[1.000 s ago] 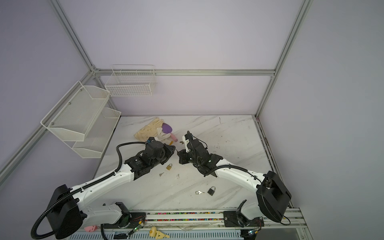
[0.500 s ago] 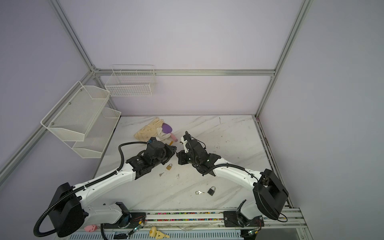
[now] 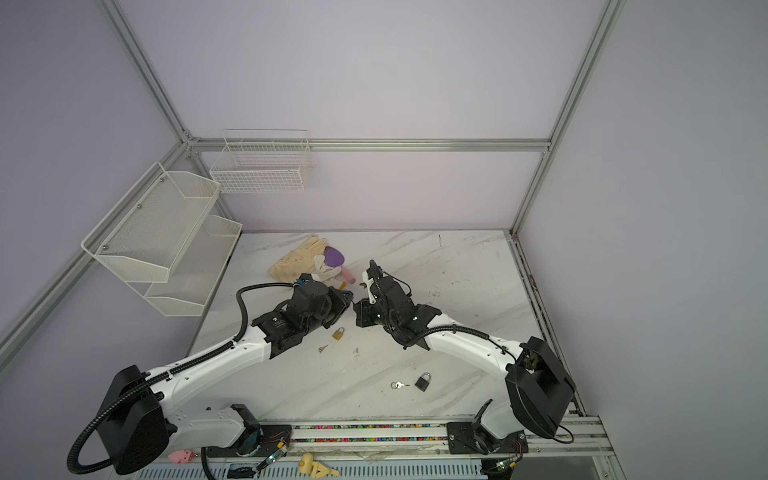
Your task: Unlock with the key
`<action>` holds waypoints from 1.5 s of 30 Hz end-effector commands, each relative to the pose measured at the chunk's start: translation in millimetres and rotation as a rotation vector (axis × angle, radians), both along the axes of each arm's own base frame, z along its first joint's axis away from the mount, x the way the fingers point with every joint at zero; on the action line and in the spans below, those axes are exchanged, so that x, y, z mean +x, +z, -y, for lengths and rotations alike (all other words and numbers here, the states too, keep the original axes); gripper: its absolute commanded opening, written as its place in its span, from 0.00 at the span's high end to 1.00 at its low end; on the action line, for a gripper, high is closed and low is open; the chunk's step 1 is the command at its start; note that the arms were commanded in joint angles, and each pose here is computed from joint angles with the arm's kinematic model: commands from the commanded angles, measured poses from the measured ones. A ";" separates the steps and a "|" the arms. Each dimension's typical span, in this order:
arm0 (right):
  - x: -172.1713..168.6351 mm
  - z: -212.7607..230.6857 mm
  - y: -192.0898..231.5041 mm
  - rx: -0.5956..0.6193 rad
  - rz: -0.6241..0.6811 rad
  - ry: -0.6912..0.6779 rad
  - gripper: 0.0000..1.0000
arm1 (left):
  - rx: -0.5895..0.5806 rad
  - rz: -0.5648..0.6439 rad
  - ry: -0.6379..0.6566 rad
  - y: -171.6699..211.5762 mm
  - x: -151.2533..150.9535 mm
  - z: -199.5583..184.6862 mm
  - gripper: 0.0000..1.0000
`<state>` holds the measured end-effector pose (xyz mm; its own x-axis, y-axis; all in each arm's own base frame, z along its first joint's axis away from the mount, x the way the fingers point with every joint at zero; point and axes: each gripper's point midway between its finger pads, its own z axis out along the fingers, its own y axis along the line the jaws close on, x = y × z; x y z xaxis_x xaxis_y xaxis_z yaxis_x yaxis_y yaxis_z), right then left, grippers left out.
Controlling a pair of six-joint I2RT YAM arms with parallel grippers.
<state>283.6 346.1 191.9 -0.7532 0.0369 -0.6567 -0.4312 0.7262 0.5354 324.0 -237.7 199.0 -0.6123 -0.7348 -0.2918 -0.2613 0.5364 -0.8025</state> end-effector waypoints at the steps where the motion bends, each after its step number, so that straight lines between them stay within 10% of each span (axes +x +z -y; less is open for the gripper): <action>1: 8.8 -1.1 7.9 0.013 0.015 -0.023 1.00 | -0.041 0.073 -0.029 30.5 5.9 9.5 1.00; 20: 30.7 -2.9 39.5 0.118 0.053 -0.150 1.00 | 0.027 0.026 -0.052 14.7 -1.7 21.3 1.00; 35: 11.2 -17.8 45.9 0.242 0.102 -0.015 1.00 | -0.192 0.014 -0.125 40.8 -19.4 39.5 1.00; 45: -0.8 -12.2 111.6 0.677 -0.043 -0.015 1.00 | -0.248 0.044 -0.194 59.1 -33.0 48.2 1.00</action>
